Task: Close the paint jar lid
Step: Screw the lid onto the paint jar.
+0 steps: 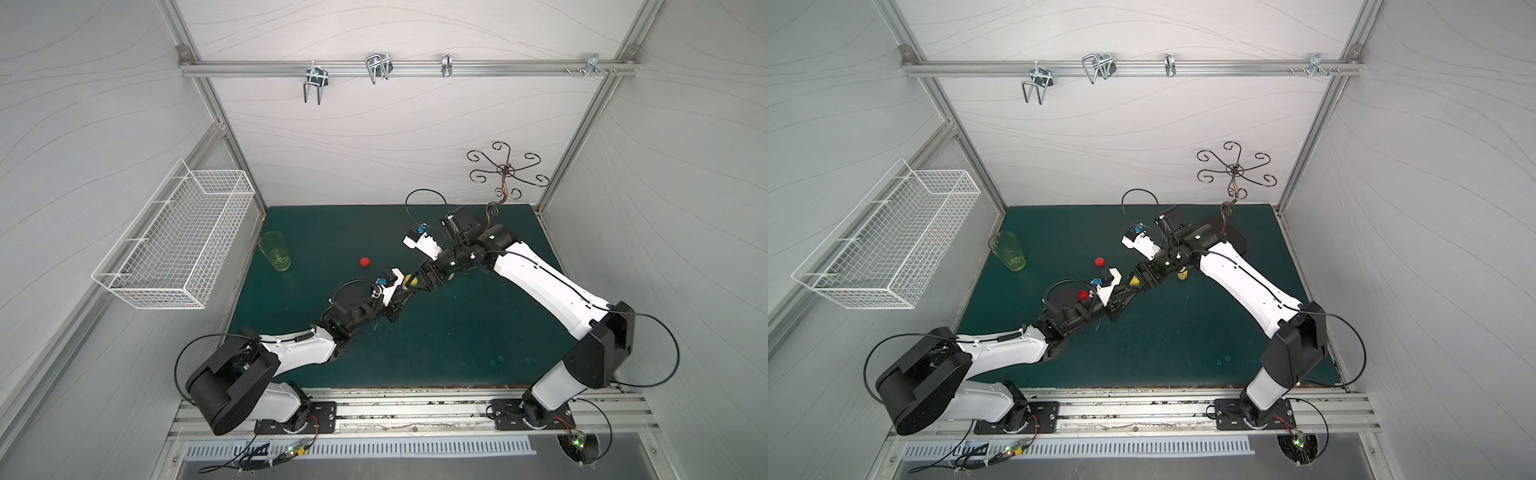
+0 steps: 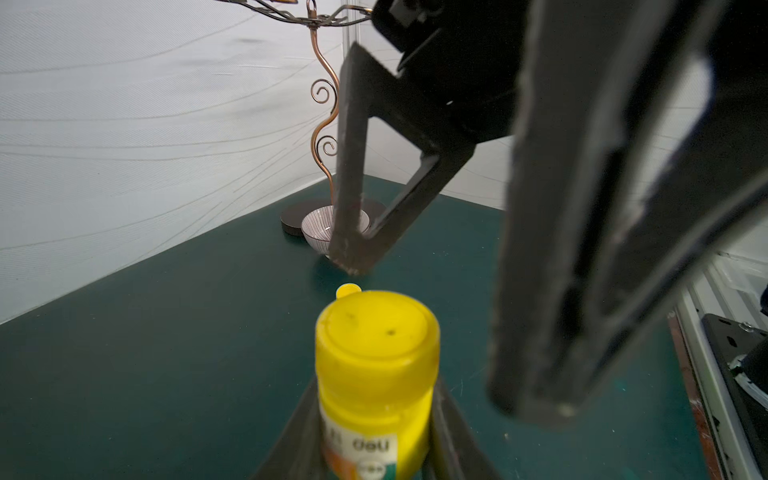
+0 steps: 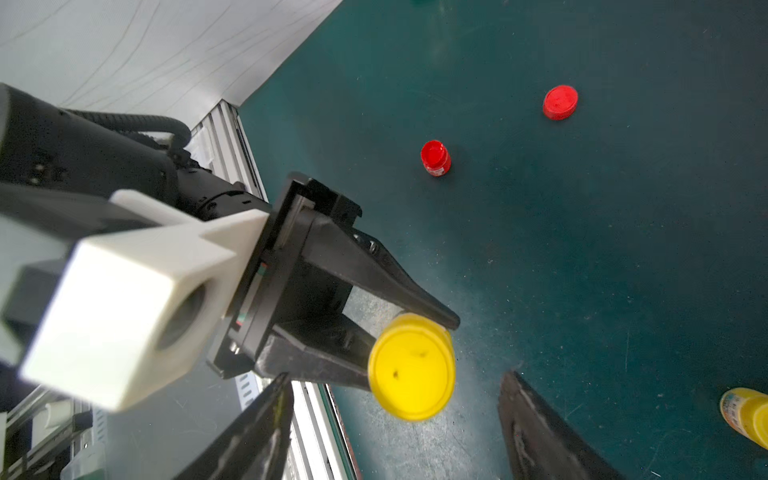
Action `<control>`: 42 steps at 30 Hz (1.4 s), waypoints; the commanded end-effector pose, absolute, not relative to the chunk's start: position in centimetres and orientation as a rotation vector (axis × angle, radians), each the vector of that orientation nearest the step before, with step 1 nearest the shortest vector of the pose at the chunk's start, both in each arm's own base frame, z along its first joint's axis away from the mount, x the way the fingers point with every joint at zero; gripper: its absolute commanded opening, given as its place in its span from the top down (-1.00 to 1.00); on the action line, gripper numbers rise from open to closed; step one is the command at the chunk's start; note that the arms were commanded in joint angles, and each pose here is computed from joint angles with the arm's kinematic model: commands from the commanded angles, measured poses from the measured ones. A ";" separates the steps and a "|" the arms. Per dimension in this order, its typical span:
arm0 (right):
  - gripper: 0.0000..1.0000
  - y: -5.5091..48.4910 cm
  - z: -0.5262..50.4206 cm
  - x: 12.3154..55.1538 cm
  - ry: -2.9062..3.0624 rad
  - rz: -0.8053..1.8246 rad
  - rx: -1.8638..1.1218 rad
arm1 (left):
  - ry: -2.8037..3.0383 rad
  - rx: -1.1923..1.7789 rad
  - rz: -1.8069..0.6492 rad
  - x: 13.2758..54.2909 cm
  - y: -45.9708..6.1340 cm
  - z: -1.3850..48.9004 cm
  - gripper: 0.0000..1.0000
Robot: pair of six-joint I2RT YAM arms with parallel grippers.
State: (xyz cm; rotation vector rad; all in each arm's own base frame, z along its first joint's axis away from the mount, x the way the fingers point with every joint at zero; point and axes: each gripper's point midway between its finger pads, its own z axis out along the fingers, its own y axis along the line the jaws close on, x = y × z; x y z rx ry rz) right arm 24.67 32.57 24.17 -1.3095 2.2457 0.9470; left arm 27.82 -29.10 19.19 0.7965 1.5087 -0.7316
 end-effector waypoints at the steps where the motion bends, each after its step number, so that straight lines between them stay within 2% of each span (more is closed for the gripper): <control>1: -0.53 32.0 23.3 23.6 2.244 0.936 -1.439 | 1.417 0.811 -0.766 27.6 -29.5 21.9 0.86; 13: -0.31 32.5 22.9 24.3 2.258 0.934 -1.438 | 1.422 0.822 -0.766 27.6 -29.5 22.0 0.86; 20: 0.00 32.6 22.6 24.2 2.265 0.948 -1.437 | 1.423 0.819 -0.765 27.8 -29.6 22.2 0.85; 31: -0.08 32.6 21.8 24.0 2.283 0.962 -1.425 | 1.424 0.820 -0.764 27.9 -29.6 22.3 0.85; 35: 0.20 32.5 21.6 24.3 2.295 0.948 -1.412 | 1.424 0.819 -0.760 27.9 -29.6 22.3 0.85; 42: 0.47 32.7 21.6 24.5 2.309 0.956 -1.375 | 1.420 0.809 -0.752 28.2 -29.7 22.6 0.85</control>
